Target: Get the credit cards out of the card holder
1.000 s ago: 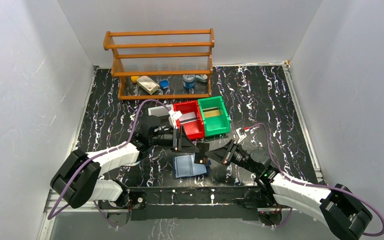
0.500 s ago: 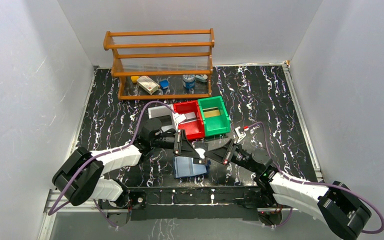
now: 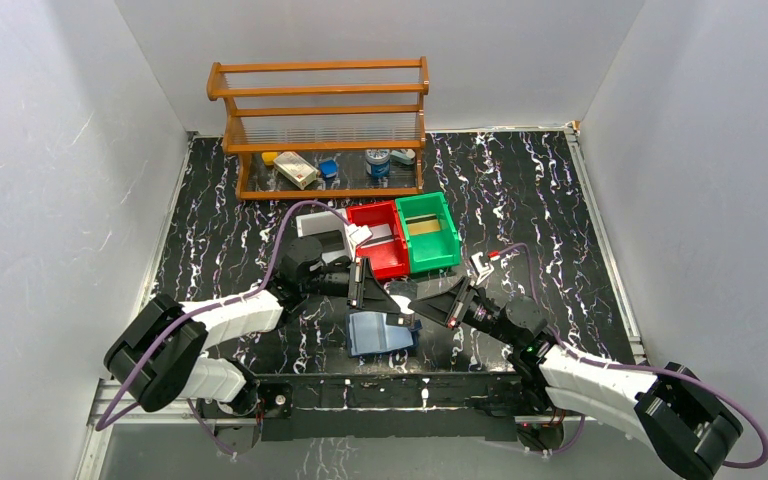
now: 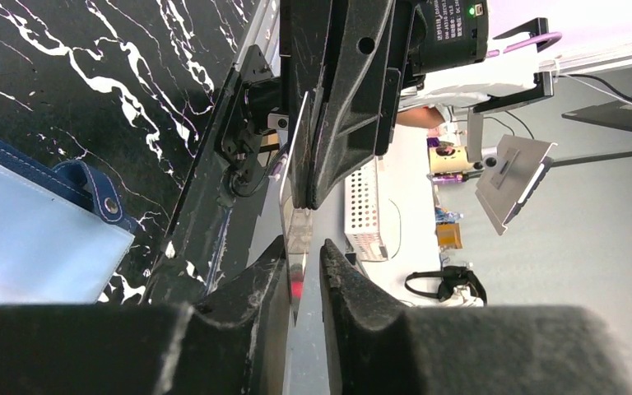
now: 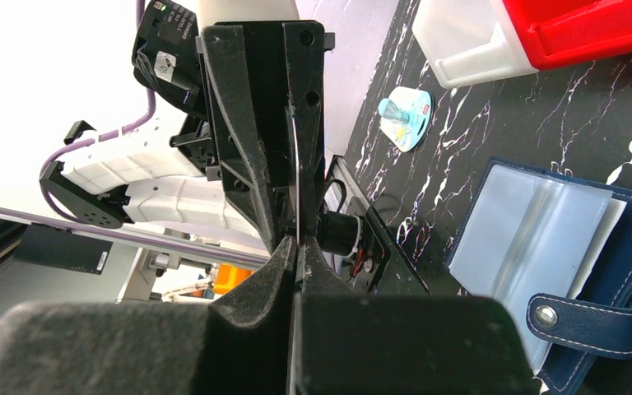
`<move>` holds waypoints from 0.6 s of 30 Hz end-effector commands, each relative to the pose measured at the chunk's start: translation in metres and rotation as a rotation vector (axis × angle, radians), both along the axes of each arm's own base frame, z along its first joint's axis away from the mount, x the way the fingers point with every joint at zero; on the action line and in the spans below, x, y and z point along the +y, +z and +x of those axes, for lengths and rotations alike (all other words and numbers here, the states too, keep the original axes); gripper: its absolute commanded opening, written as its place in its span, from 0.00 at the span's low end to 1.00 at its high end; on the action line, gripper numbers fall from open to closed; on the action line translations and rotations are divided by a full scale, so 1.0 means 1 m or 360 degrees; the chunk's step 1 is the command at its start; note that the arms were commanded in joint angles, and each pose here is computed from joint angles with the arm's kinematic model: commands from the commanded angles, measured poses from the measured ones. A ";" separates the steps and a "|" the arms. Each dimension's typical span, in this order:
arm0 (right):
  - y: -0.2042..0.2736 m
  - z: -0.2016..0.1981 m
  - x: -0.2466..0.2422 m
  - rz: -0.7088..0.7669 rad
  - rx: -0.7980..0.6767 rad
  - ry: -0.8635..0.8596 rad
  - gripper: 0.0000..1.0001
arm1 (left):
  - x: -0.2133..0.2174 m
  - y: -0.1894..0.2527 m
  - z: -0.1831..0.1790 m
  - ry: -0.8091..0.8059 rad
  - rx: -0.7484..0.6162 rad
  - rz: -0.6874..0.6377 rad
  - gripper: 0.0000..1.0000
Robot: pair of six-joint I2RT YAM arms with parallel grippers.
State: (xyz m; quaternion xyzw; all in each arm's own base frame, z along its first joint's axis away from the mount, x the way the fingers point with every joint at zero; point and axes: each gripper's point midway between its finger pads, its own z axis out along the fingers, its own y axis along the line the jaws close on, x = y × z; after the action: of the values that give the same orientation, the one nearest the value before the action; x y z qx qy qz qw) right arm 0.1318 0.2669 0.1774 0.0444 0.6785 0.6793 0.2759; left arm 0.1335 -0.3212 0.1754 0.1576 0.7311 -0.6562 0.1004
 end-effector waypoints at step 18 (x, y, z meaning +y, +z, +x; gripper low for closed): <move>-0.003 -0.004 -0.003 0.0014 -0.0029 0.0007 0.06 | -0.002 0.023 0.011 0.0165 -0.0068 -0.0140 0.08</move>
State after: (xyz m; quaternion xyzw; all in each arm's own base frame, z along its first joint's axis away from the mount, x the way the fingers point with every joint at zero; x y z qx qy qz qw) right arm 0.1320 0.2659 0.1765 0.0463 0.6774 0.6802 0.2763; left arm 0.1418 -0.3233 0.1774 0.1211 0.7314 -0.6607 0.1174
